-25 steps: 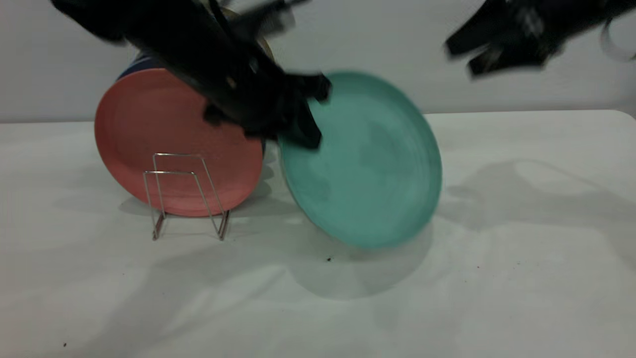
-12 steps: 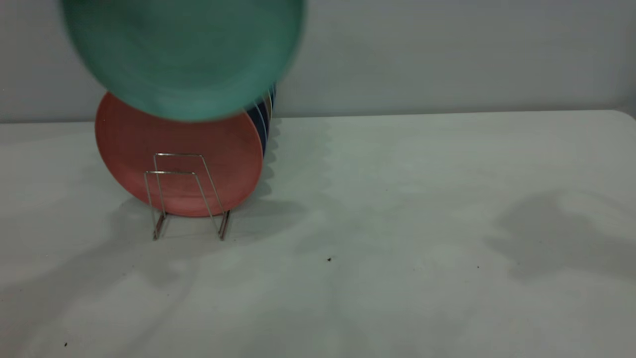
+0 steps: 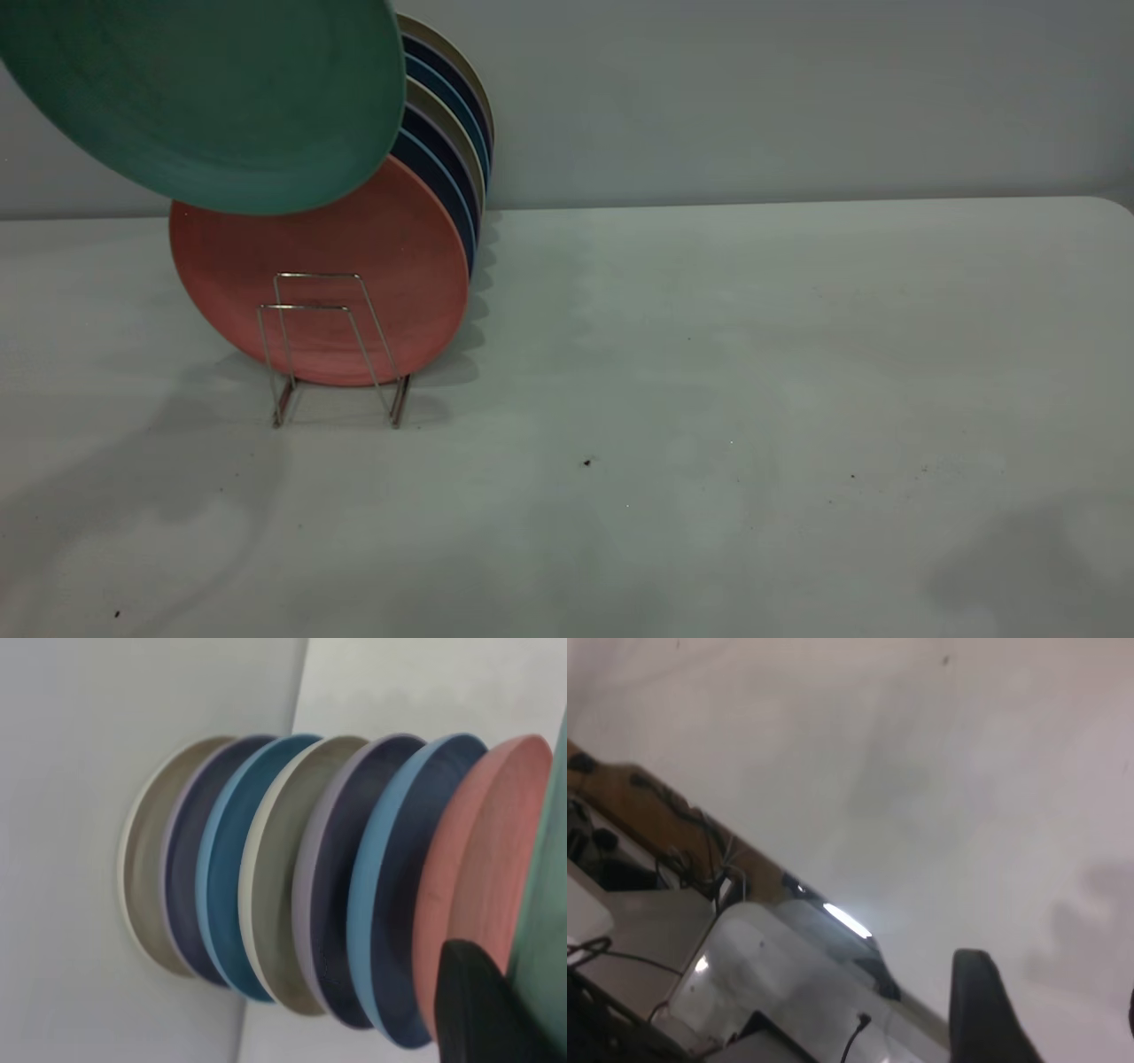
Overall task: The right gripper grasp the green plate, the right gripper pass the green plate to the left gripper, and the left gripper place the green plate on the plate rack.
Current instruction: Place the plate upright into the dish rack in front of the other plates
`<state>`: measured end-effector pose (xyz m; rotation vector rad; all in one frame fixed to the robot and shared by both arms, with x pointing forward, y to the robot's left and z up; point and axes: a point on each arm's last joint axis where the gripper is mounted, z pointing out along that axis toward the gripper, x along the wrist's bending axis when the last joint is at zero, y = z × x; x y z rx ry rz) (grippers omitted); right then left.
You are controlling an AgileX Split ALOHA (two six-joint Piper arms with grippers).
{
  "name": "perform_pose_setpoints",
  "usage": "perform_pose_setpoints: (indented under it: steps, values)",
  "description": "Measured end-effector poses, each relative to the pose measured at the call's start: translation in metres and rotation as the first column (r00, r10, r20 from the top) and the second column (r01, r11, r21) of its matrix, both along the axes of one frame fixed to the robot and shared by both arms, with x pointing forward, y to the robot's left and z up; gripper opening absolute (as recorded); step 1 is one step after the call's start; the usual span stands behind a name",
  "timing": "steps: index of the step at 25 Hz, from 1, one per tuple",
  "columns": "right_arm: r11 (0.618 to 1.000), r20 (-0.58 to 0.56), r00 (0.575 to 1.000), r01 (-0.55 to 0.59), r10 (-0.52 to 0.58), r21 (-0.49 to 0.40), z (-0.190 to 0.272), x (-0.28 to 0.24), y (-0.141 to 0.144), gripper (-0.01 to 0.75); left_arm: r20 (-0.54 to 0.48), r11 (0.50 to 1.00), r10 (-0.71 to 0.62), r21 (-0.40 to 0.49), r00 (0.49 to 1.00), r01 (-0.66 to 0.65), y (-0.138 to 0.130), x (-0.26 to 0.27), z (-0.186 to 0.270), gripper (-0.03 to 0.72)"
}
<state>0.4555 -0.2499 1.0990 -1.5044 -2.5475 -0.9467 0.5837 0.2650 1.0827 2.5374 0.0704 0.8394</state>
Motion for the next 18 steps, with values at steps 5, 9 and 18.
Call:
perform_pose_setpoints:
  steps: [5,9,18]
  values:
    - [1.0,-0.007,1.0,0.023,-0.023,-0.014,-0.022,-0.046,-0.002,0.415,-0.008,0.999,-0.044,0.03,0.999,0.044,0.0,0.008,-0.014,0.11]
    - [0.999,-0.021,0.999,0.045,-0.045,-0.011,-0.037,-0.075,-0.003,0.415,0.004,0.999,-0.013,0.045,1.0,0.013,0.002,0.02,-0.027,0.11]
    - [0.993,0.094,0.991,0.105,-0.1,-0.053,-0.041,-0.124,-0.009,0.415,-0.052,0.997,-0.037,0.064,0.998,0.04,0.003,0.032,-0.056,0.11]
